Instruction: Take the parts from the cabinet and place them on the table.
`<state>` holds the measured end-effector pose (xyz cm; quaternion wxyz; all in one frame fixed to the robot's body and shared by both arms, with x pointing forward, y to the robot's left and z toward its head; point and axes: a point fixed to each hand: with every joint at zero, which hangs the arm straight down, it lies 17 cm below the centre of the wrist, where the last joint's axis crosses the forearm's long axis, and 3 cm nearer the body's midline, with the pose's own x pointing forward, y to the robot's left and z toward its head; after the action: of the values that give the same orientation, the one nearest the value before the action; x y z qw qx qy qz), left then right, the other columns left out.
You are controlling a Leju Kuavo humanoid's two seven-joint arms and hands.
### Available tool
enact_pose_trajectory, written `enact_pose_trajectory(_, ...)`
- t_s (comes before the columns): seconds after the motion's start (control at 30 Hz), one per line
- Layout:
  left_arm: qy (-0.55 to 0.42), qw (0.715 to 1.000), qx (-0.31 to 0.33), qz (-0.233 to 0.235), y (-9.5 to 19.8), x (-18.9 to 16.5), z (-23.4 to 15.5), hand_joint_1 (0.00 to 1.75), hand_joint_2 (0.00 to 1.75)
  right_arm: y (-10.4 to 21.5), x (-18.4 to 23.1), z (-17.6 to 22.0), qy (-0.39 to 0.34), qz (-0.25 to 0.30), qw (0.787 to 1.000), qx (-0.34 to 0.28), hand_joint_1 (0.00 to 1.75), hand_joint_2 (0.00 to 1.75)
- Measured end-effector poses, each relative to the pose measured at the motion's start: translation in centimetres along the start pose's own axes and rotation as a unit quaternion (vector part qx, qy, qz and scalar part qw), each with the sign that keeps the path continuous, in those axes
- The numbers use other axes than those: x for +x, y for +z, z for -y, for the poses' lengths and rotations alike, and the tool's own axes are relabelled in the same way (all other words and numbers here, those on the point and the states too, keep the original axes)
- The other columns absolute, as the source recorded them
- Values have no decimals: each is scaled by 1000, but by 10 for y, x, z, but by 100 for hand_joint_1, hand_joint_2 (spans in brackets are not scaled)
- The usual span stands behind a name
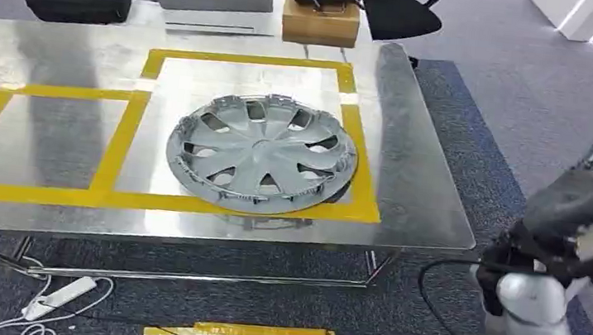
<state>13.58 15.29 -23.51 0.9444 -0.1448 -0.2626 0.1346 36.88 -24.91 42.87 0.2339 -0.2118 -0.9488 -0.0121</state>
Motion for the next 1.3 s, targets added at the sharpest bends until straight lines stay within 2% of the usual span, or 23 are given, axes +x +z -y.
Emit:
enact_pose_trajectory(0.1, -1, 1000, 3, 1, -1, 2, -1, 0, 0, 23, 33, 26, 31, 38, 998, -44, 0, 0)
enact_pose_trajectory(0.23, -6, 1000, 16, -1, -2, 2, -5, 0, 0, 53, 82, 34, 57, 81, 993, -67, 0, 0)
enact_pose_trajectory(0.33, -4, 1000, 14, 0, -2, 2, -3, 0, 0, 73, 101, 37, 65, 74, 992, -74, 0, 0)
enact_pose_trajectory(0.63, 1, 1000, 9, 2, -2, 1, 1, 0, 0, 86, 110, 43, 54, 42, 994, -88, 0, 0)
enact_pose_trajectory(0.97, 1, 1000, 13, 2, -2, 2, -1, 0, 0, 87, 116, 45, 59, 44, 992, -98, 0, 0)
enact_pose_trajectory(1.13, -6, 1000, 24, -11, -2, -4, -6, 0, 0, 93, 109, 52, 54, 13, 992, -116, 0, 0)
enact_pose_trajectory(1.17, -11, 999, 27, -18, -2, -7, -7, 0, 175, 94, 105, 54, 50, 2, 991, -122, 0, 0)
enact_pose_trajectory(1.3, -21, 998, 44, -34, -1, -15, -14, 0, 175, 97, 90, 54, 45, -37, 991, -122, 0, 0)
